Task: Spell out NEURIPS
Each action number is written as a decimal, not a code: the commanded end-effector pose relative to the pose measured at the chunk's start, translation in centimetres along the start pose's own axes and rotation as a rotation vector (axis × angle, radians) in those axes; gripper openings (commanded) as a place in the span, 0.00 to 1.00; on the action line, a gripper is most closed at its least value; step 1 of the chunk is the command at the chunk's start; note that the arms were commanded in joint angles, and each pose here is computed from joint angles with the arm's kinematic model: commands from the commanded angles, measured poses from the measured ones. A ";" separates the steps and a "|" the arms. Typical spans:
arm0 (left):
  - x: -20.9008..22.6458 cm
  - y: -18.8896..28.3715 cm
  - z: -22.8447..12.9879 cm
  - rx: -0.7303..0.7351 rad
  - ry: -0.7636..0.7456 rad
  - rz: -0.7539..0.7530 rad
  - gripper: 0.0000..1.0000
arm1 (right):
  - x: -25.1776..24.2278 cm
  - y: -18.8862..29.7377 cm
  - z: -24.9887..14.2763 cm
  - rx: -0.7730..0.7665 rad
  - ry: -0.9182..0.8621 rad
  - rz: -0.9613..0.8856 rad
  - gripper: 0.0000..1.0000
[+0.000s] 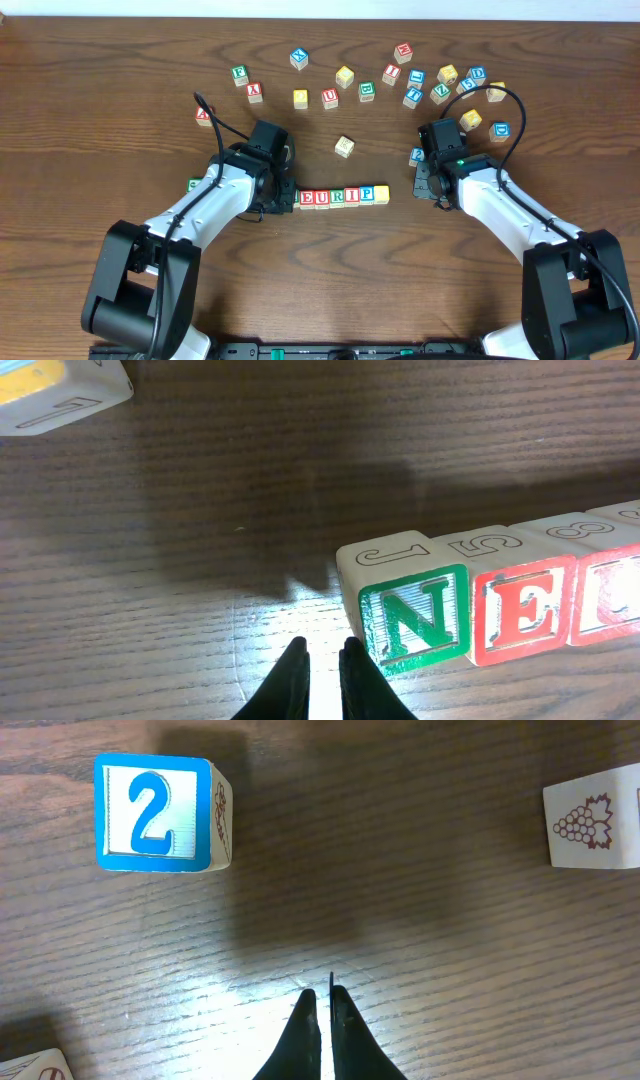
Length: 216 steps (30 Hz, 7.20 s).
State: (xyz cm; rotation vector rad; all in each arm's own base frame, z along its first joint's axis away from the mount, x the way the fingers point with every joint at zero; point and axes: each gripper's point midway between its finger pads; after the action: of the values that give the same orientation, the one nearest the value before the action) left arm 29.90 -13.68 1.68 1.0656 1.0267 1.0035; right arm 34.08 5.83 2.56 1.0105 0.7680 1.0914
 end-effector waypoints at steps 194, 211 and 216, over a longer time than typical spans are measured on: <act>-7.5 -3.2 -1.2 -0.118 -0.066 0.166 0.08 | -0.5 -0.3 0.5 -0.025 0.029 -0.025 0.04; -6.2 -3.1 -2.6 -0.059 -0.066 0.221 0.08 | -0.5 -0.3 0.5 -0.025 0.029 -0.025 0.04; -6.1 -3.0 -2.5 -0.064 -0.066 0.228 0.08 | -0.5 -0.3 0.5 -0.025 0.029 -0.025 0.04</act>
State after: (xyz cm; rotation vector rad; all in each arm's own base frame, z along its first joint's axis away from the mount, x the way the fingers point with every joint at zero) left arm 26.79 -20.51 -0.10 1.1411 0.8370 1.1396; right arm 34.63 5.71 2.78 0.9748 0.7724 1.1111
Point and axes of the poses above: each gripper's point midway between its finger pads, its own y axis back along the fingers, its own x axis along the line the jaws close on, z = x × y, and after that the axes turned 6 degrees about -y, right-handed
